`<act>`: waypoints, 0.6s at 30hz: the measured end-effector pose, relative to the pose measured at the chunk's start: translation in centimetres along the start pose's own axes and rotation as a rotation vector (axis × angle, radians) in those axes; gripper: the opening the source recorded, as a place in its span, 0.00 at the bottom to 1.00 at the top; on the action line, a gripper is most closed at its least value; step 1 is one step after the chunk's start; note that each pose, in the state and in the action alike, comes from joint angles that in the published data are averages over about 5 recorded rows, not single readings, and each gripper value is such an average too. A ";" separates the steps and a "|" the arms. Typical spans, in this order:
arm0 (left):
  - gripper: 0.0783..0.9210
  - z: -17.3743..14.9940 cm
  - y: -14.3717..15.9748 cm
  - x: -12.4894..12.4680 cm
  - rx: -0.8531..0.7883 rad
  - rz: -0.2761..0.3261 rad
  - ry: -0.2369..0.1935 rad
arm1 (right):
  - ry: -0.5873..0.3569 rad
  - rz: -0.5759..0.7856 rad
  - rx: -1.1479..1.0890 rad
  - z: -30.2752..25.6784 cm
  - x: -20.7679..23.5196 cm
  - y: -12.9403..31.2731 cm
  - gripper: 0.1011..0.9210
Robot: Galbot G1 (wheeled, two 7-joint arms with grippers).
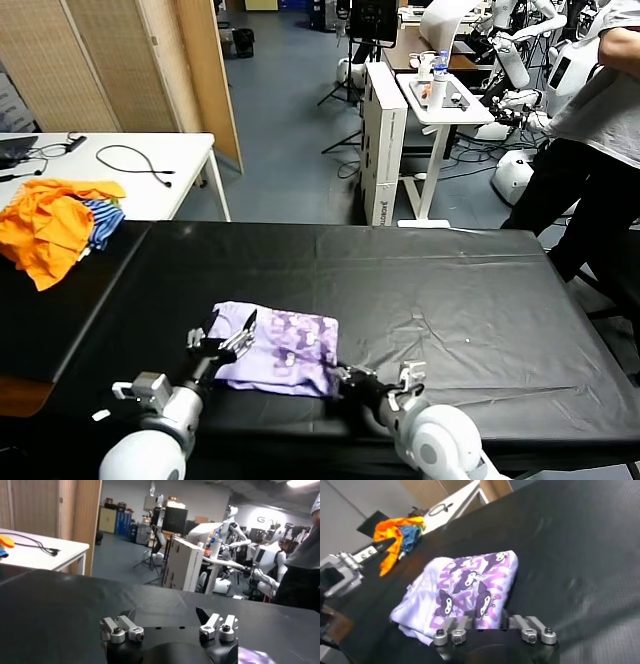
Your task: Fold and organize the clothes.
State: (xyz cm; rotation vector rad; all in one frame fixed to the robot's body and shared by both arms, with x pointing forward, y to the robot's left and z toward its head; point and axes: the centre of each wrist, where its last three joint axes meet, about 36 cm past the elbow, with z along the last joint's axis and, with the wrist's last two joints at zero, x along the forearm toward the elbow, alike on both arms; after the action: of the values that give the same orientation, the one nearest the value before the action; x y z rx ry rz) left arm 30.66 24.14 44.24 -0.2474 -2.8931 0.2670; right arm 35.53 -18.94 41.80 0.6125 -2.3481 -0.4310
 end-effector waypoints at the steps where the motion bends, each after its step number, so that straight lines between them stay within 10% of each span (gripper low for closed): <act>1: 0.98 0.1 0.0 0.0 0.000 -0.002 0.000 | 0.002 0.014 0.007 -0.2 0.3 -0.4 0.09; 12: 0.98 0.6 0.0 -0.4 0.012 -0.012 0.001 | -0.015 0.153 0.099 -3.7 4.2 -5.5 0.05; 18: 0.98 1.0 0.0 -0.5 0.021 -0.018 0.004 | -0.034 0.168 0.176 -4.5 5.8 -6.0 0.33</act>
State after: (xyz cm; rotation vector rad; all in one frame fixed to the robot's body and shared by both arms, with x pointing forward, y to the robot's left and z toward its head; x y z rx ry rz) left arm 30.93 23.90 43.17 -0.2180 -2.8860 0.2930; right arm 36.52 -27.68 45.37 0.4856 -2.4641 -0.1617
